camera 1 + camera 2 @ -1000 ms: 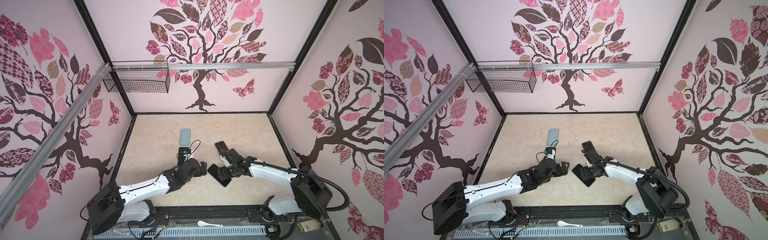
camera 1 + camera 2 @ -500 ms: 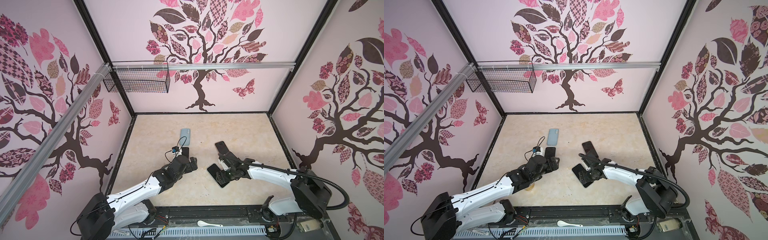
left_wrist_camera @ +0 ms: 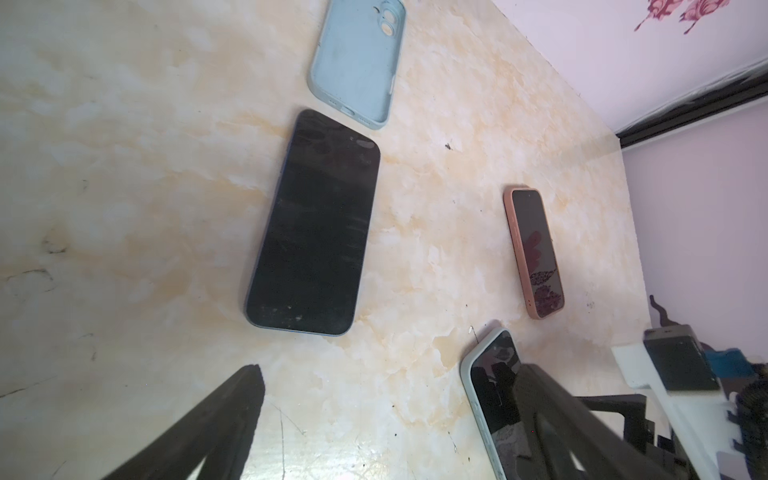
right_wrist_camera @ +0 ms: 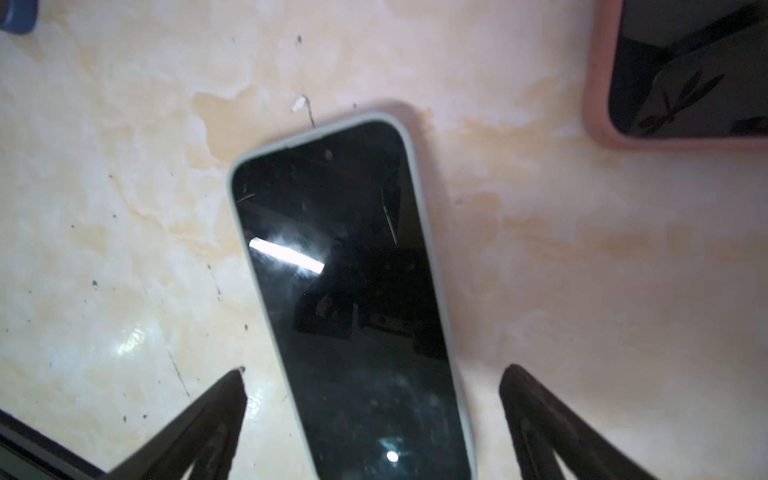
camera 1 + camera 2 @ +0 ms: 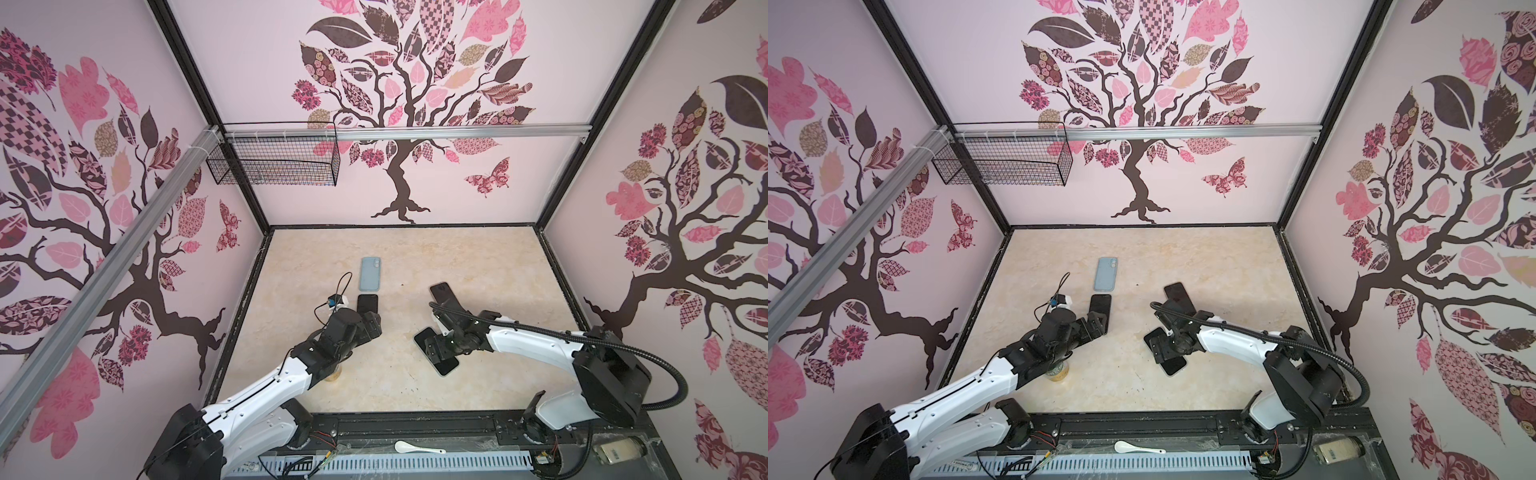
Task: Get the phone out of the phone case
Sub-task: 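Grasp the end of the pale-cased phone with the right gripper while the left gripper approaches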
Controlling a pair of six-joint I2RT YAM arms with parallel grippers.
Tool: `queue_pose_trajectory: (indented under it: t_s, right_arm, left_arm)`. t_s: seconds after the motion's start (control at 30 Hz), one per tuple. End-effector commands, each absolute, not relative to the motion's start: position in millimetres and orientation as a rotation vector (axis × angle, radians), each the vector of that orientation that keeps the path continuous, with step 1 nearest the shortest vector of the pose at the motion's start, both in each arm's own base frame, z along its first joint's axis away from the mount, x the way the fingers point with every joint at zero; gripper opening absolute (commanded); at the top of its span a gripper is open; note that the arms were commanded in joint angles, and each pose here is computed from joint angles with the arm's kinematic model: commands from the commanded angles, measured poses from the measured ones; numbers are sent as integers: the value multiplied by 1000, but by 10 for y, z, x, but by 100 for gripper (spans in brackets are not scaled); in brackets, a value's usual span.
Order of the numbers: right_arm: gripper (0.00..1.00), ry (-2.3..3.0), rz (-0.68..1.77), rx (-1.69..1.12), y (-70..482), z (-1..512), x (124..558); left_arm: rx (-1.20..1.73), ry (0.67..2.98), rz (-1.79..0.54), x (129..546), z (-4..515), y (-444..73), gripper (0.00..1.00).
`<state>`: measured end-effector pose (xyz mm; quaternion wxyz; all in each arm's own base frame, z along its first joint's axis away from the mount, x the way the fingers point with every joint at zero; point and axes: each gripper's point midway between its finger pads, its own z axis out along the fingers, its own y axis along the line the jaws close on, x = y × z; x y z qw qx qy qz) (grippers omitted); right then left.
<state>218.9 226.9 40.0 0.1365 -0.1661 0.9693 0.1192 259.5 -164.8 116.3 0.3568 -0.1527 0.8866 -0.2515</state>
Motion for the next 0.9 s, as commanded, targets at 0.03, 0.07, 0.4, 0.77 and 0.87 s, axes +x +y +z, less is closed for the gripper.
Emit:
queue_pose_trajectory:
  t_s: [0.03,0.07,0.4,0.77,0.87]
  right_arm:
    - [98,2803,241,-549,2301,380,2319]
    - [98,2801,247,-568,2341,386,2334]
    - [98,2800,149,-727,2531,273,2436]
    - [96,2819,69,-773,2527,161,2492]
    - [94,2832,61,-777,2507,111,2467]
  left_arm:
    - [-415,2300,-687,2528,1148,-1547,98]
    - [-424,2298,-690,2527,1154,-1513,98]
    - [-549,2279,-773,2494,1089,-1305,98]
    - [-502,2281,-802,2524,1155,-1374,98]
    - [-436,2275,-841,2550,1238,-1465,98]
